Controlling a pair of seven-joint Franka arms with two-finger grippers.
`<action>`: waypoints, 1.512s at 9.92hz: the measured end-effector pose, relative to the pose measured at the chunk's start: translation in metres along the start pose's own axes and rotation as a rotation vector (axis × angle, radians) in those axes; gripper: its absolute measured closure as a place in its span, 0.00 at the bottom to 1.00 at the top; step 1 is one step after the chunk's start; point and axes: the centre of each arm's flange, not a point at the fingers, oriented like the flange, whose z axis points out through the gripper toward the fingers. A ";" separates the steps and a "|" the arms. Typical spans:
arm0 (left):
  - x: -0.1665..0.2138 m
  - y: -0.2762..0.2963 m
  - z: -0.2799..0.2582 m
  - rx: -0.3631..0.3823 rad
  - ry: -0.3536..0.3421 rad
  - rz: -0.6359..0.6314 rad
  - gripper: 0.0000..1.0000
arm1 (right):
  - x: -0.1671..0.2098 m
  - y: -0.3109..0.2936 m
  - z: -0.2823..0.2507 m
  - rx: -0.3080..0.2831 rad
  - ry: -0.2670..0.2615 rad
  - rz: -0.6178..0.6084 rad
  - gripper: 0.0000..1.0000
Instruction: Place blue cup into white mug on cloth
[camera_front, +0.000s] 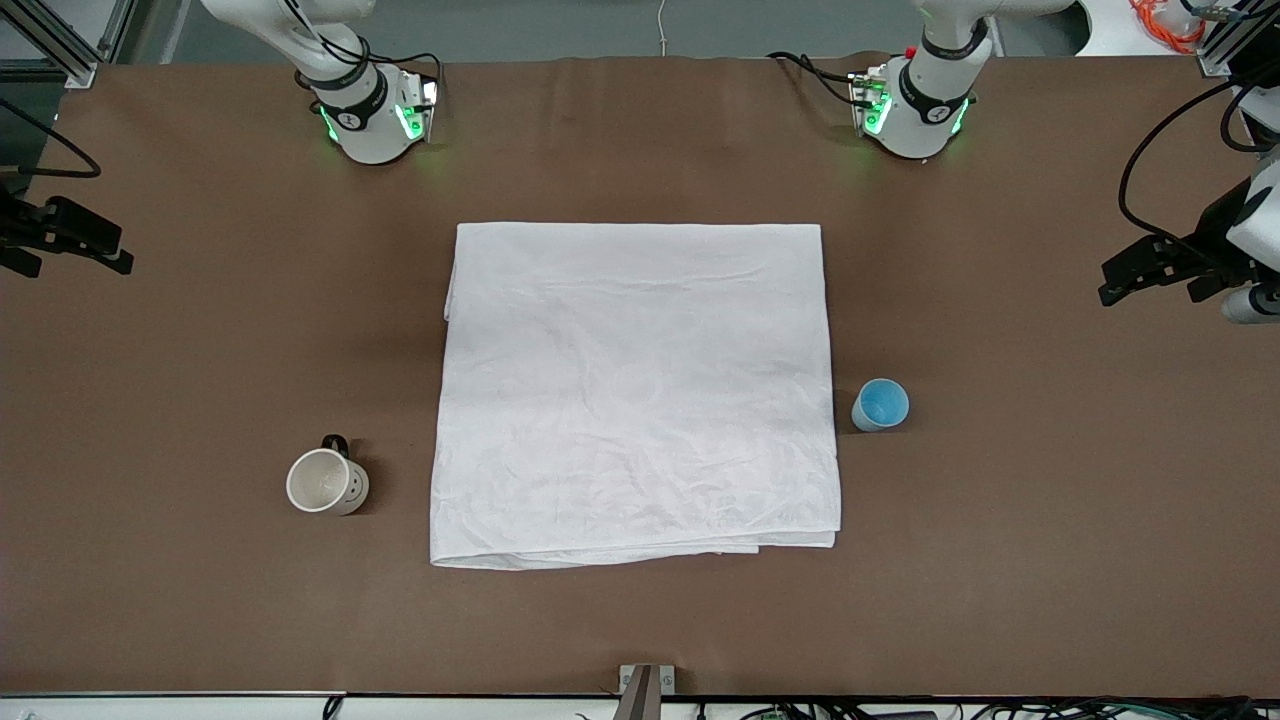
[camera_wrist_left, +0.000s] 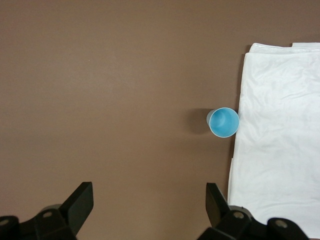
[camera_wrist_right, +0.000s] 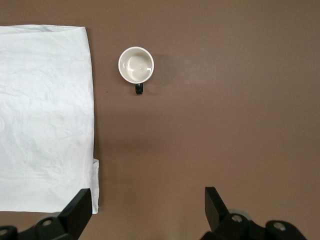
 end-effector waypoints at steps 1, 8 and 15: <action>0.000 0.000 0.000 0.000 0.000 0.001 0.00 | 0.000 0.000 0.000 0.000 0.001 0.001 0.00; 0.016 -0.010 0.016 0.002 -0.022 -0.012 0.00 | 0.044 -0.074 0.132 0.009 0.040 -0.110 0.00; 0.081 0.092 0.169 -0.022 -0.181 0.125 0.00 | 0.065 -0.062 0.364 -0.021 0.043 -0.081 0.00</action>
